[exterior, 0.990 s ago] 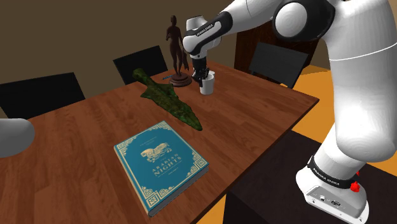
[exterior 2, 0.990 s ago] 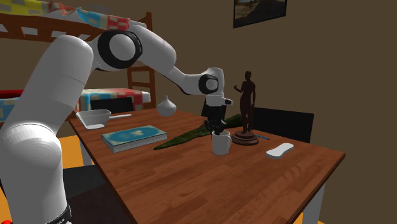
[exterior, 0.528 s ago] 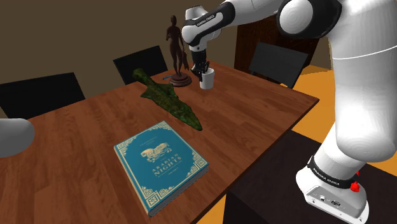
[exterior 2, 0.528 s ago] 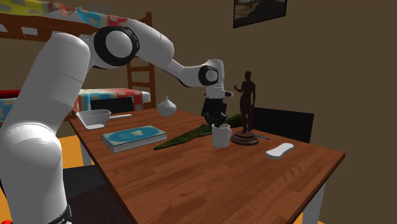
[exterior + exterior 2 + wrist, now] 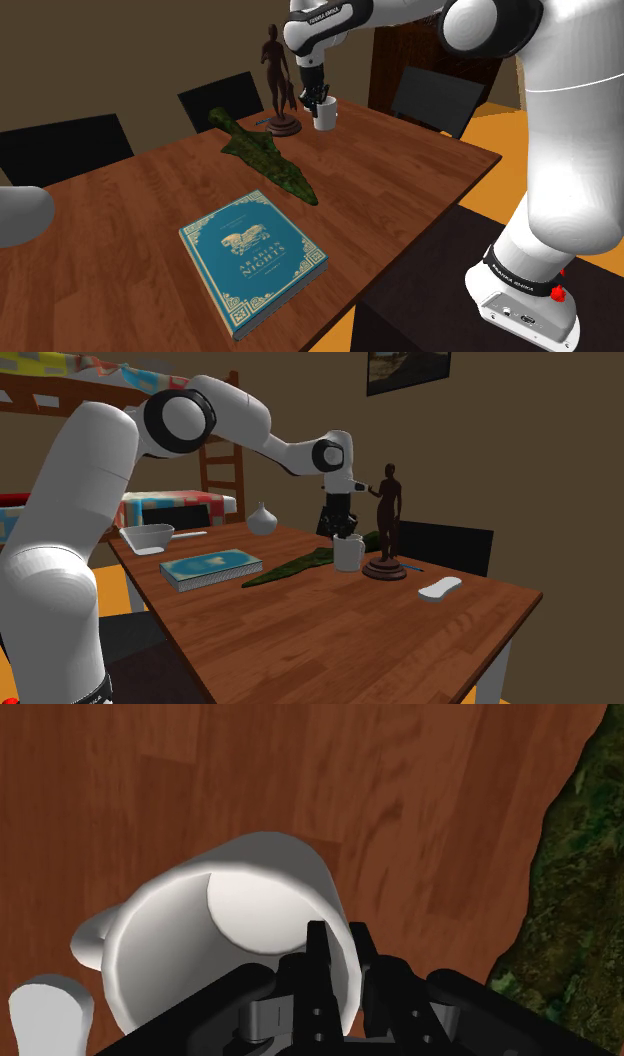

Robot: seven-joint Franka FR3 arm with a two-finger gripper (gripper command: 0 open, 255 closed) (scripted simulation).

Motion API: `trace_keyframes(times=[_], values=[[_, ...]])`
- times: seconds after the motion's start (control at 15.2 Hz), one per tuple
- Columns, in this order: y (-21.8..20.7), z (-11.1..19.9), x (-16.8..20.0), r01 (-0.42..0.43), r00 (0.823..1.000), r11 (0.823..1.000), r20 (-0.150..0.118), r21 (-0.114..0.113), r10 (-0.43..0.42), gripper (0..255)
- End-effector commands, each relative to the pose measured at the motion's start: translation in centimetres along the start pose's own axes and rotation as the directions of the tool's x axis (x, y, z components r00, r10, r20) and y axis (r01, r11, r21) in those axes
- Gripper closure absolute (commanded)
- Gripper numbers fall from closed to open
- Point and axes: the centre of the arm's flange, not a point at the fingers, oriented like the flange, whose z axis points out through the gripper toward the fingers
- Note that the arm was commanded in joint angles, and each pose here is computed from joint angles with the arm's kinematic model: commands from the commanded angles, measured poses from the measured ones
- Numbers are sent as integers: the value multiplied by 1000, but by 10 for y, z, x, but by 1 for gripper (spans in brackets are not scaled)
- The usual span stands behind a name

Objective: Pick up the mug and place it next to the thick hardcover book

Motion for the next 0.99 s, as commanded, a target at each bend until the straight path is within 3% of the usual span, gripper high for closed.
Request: trace_keyframes(times=[0.0, 0.92], values=[[1, -11, -1, 0, 1000, 1000, 0, 0, 0, 255], [4, -85, -4, 0, 1000, 1000, 0, 0, 0, 255]])
